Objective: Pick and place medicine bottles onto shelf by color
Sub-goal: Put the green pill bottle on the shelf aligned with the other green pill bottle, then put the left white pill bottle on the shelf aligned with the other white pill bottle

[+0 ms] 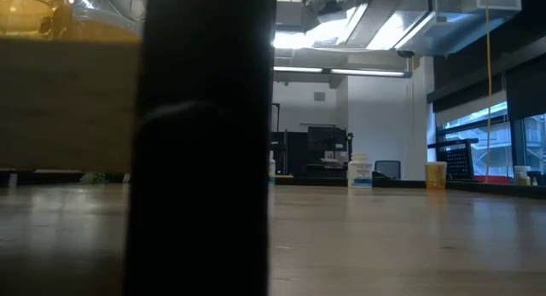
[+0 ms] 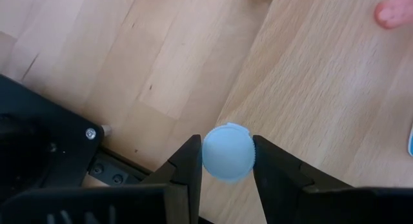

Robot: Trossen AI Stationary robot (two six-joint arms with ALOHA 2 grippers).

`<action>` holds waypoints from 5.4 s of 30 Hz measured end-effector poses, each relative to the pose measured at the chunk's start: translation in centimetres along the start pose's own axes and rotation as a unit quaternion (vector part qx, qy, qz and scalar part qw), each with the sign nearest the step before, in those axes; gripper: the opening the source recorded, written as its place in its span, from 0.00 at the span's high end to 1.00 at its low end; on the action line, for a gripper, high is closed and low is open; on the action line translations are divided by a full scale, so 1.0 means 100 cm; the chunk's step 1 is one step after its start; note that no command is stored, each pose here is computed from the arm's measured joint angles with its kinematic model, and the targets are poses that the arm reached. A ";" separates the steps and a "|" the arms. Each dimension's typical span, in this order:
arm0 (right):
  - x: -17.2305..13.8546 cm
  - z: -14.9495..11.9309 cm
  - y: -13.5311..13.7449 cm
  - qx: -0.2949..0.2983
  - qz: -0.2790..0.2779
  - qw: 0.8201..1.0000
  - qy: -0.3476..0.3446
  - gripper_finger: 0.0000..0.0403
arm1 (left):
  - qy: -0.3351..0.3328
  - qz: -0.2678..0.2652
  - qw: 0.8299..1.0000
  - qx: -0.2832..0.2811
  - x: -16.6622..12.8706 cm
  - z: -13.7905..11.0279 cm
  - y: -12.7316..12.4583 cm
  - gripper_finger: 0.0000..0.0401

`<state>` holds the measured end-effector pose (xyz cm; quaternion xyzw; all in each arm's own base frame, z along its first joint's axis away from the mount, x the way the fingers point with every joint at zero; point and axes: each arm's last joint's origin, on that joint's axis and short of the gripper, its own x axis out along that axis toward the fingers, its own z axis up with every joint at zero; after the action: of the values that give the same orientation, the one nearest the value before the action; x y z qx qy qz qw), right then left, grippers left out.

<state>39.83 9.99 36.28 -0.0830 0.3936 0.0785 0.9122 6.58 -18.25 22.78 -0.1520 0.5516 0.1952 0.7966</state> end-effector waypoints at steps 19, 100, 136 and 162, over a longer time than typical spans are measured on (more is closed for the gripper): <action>0.000 0.000 0.000 0.000 0.000 1.000 0.000 0.54 | 0.012 -0.005 1.000 -0.003 -0.001 -0.003 -0.001 0.74; 0.000 0.000 0.000 -0.001 0.000 1.000 0.000 0.54 | 0.032 -0.018 0.998 0.040 -0.034 0.009 -0.007 0.51; 0.002 0.002 -0.021 0.020 -0.003 1.000 -0.014 0.54 | -0.282 0.045 0.957 0.056 -0.053 0.079 -0.003 0.51; 0.002 -0.006 -0.022 0.117 -0.001 0.993 0.027 0.54 | -0.307 0.076 0.948 0.030 -0.033 0.085 0.001 0.51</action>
<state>40.00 7.71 35.91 0.0219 0.4244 0.0288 0.9048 12.48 -14.75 28.79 -0.0188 0.2960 0.2758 0.9143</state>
